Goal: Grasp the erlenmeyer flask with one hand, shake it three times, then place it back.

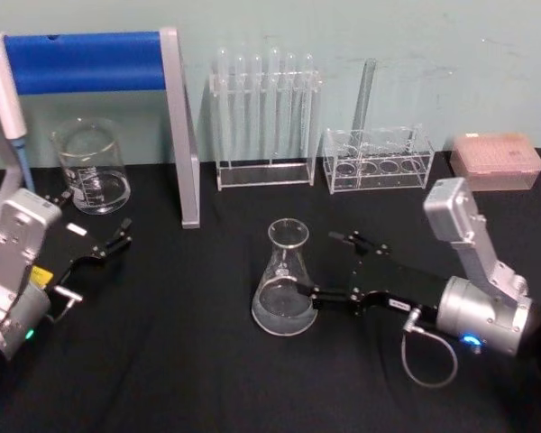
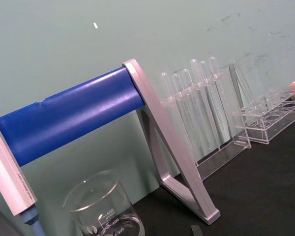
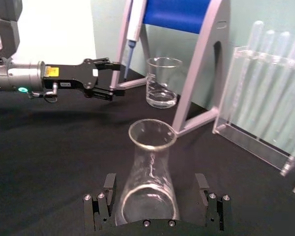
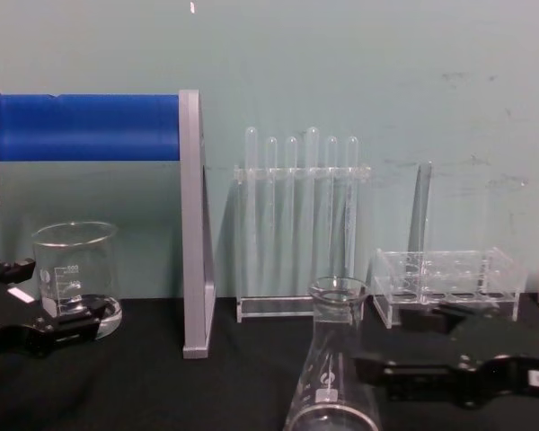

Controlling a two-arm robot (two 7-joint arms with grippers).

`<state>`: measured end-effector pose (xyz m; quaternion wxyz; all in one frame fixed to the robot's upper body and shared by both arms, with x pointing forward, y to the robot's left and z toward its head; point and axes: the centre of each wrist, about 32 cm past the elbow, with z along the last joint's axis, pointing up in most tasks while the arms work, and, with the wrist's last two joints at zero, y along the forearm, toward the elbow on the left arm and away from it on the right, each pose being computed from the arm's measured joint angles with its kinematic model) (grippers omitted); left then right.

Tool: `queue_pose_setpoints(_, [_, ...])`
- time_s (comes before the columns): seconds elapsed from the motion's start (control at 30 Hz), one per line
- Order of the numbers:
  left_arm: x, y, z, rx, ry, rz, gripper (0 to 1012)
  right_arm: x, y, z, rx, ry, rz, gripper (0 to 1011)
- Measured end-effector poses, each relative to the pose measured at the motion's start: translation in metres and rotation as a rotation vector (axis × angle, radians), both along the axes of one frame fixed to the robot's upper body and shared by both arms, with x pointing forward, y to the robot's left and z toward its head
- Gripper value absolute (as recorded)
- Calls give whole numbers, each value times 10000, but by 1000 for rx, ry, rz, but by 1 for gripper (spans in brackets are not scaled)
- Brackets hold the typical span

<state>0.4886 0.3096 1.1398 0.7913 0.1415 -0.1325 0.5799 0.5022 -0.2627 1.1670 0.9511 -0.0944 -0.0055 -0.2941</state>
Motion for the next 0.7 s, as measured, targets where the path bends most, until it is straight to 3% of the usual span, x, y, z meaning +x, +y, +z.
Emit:
queue_pose_setpoints(0.17, [0, 0, 0, 0, 0, 0, 1001, -93, -105, 23, 9, -2, -70, 1000])
queue_pose_setpoints(0.4, [0, 0, 0, 0, 0, 0, 1001, -174, -199, 93, 64, -40, -264, 1000])
queue_pose_setpoints(0.57, [0, 0, 0, 0, 0, 0, 1001, -161, -122, 105, 95, -104, -440, 1000])
queue_pose_setpoints(0.7, [0, 0, 0, 0, 0, 0, 1001, -98, -10, 68, 71, -136, -550, 1000])
